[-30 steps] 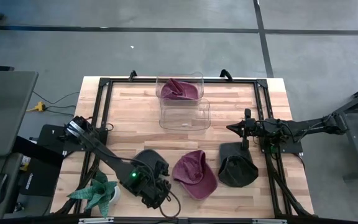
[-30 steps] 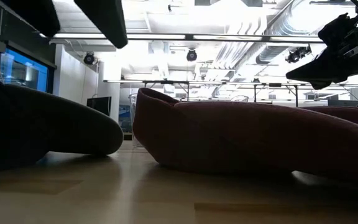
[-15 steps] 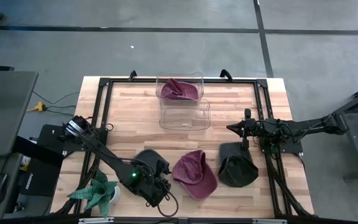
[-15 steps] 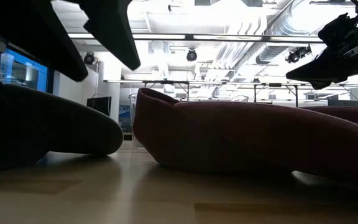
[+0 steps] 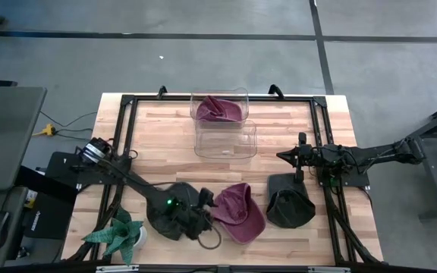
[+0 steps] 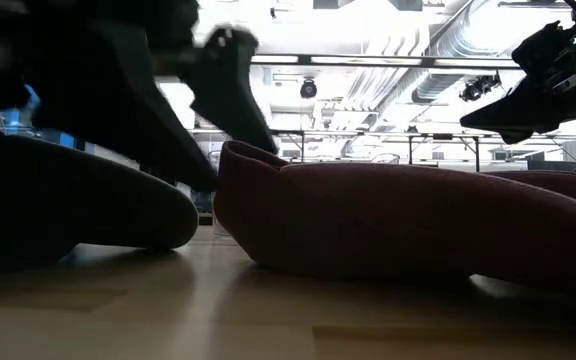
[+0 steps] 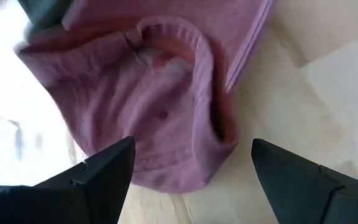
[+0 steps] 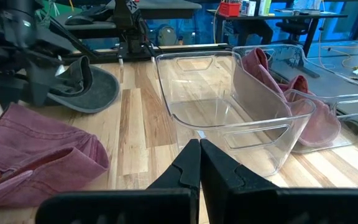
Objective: Pick & Place hat
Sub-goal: Put the dark red cap into the top transparent bin
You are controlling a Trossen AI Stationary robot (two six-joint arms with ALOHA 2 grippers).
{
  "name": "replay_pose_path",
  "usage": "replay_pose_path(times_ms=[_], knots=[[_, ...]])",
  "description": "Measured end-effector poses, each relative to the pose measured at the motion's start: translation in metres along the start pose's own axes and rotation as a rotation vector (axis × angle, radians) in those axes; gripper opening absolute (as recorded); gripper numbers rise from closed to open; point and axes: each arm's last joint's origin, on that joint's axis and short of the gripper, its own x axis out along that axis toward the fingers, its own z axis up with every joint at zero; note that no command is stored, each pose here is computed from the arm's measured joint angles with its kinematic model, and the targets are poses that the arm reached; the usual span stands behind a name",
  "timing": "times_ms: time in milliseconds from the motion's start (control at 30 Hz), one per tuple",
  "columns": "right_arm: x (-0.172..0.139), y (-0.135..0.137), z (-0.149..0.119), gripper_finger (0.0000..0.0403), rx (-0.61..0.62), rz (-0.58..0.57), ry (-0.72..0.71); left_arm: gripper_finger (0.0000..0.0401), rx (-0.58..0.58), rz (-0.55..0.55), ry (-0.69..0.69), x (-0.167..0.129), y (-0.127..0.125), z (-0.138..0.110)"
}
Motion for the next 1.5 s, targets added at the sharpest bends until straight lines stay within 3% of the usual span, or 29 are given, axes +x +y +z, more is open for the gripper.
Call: replay_pose_path(times_ms=[367,567,1067,1500], knots=[[0.0,0.0,0.0,0.0,0.0,0.0,0.0,0.0312,-0.05,-0.116,-0.008,0.01,0.021,-0.003],[0.0,0.0,0.0,0.0,0.0,0.0,0.0,0.0312,-0.039,-0.158,-0.041,0.017,0.018,-0.002],[0.0,0.0,0.0,0.0,0.0,0.0,0.0,0.0312,-0.035,-0.155,-0.064,0.026,0.022,-0.003],[0.0,0.0,0.0,0.0,0.0,0.0,0.0,0.0312,-0.056,-0.226,-0.11,0.03,0.026,-0.001]])
